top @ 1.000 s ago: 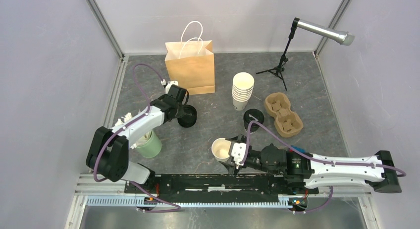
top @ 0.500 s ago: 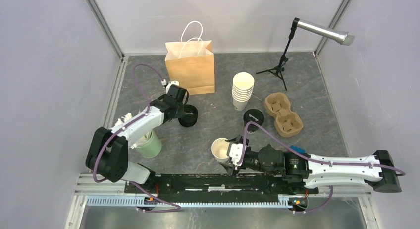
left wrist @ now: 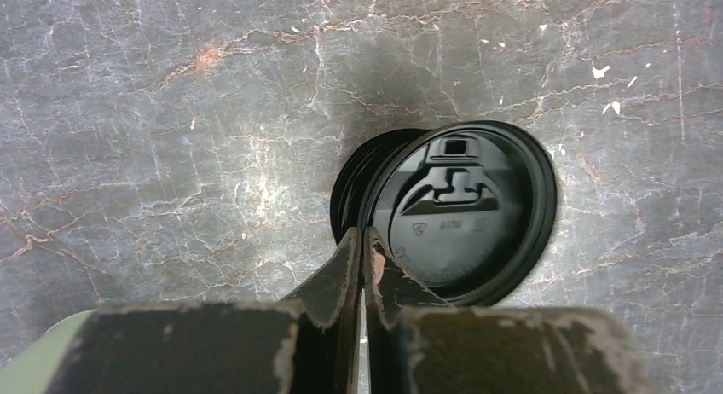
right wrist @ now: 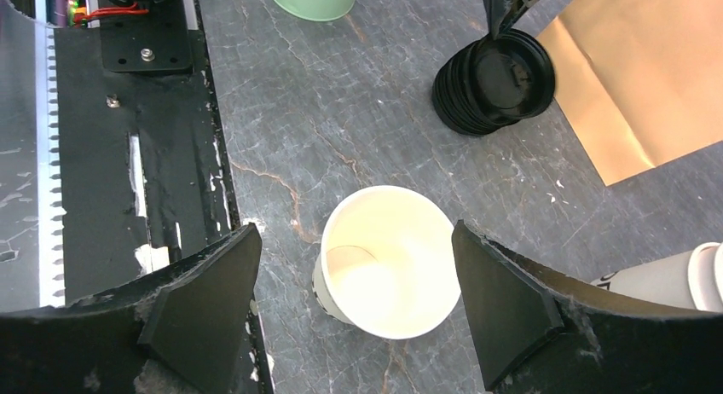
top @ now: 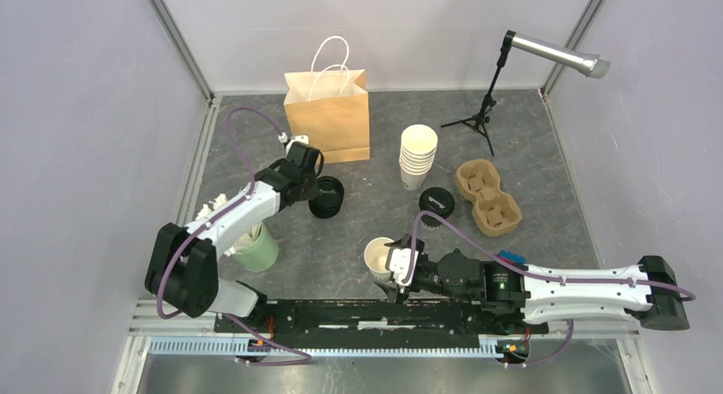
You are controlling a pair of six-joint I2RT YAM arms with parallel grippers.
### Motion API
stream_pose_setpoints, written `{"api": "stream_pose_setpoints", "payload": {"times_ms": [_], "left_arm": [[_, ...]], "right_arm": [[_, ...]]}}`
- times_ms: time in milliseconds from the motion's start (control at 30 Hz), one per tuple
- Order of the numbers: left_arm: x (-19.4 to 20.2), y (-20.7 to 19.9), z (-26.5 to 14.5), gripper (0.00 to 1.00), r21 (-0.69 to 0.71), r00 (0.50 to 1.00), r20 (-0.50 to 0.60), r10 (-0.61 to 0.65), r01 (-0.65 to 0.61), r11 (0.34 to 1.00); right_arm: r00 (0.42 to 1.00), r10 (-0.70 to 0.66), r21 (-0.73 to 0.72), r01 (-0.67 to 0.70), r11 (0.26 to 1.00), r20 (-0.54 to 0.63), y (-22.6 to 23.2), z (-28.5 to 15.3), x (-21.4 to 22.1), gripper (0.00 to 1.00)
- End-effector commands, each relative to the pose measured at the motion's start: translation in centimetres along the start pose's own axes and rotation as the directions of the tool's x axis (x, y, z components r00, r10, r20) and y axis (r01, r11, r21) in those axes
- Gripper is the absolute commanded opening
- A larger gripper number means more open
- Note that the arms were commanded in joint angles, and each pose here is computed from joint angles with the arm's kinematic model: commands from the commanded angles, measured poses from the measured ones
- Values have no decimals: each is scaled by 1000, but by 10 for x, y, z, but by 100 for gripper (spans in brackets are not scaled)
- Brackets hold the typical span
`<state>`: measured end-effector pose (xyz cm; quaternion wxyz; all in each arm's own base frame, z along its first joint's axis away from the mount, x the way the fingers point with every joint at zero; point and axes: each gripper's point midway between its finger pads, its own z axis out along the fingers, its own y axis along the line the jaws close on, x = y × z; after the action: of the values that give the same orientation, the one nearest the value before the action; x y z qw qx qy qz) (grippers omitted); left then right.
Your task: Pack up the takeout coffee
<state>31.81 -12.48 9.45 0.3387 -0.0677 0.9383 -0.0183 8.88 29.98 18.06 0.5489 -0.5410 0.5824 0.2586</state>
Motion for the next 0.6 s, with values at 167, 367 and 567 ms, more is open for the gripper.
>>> {"api": "stream_pose_setpoints", "payload": {"times_ms": [167,367,567], "left_arm": [[-23,-9,-15,2,58,998,55,28,-31,998],[-26,-9,-19,15,60,998,63,22,-26,998],[-24,-11,-18,2,67,998,46,38,-41,997]], "right_arm": [[998,40,-33,-38,999,58,8,3,-14,90],[998,39,-33,-37,999,57,8,4,-13,90],[997,38,-22,-37,999,63,6,5,-14,90]]}}
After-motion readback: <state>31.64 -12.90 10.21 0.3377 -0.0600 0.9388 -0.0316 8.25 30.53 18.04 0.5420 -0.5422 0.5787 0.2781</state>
